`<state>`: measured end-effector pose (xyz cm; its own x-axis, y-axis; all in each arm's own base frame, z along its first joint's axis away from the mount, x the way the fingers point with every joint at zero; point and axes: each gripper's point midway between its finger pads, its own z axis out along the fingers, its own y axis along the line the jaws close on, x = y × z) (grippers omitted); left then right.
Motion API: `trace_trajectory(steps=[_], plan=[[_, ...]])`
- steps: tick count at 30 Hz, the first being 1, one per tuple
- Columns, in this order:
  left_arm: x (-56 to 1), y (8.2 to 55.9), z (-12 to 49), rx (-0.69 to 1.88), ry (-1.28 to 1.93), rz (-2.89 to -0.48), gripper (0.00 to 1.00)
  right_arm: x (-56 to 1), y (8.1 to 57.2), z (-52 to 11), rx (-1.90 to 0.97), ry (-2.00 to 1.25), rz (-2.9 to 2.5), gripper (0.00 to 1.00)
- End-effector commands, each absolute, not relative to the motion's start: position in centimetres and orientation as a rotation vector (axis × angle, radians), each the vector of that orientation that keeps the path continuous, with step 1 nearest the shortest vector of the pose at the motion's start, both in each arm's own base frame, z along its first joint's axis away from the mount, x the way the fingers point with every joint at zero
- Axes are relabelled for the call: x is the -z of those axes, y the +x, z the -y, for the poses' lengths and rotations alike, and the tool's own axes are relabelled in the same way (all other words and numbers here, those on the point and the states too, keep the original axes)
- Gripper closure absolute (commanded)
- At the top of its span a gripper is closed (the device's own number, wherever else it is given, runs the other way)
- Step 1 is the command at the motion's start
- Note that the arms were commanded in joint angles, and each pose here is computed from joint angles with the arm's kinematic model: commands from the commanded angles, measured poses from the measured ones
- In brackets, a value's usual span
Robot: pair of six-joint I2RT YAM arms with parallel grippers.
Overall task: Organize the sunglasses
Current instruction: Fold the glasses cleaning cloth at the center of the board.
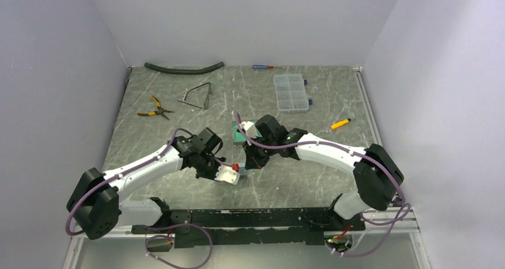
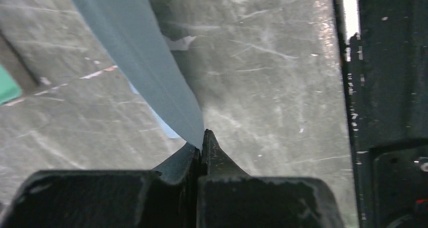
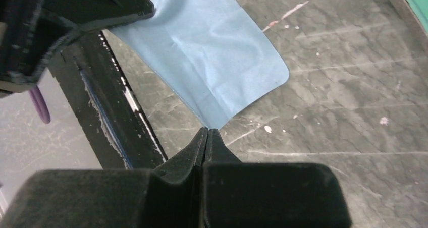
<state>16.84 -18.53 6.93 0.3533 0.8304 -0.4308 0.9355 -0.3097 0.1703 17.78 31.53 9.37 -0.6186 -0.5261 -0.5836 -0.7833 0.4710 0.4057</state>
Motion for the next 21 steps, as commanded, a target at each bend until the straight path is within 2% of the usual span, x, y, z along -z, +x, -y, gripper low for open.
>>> trace_trajectory(steps=[1, 7, 21], plan=[[-6.6, 14.1, 17.6, 0.464, 2.218, -1.672, 0.97, -10.5, 17.3, -33.2, -1.021, -1.11, -2.282, 1.0], [-6.2, 11.3, 16.8, 0.563, 2.212, -1.836, 0.97, -9.5, 16.4, -33.5, -1.063, -1.142, -2.302, 1.0], [-3.2, 11.5, 15.5, 0.471, 2.19, -1.91, 0.97, -7.4, 17.2, -34.5, -1.055, -1.204, -2.343, 1.0]])
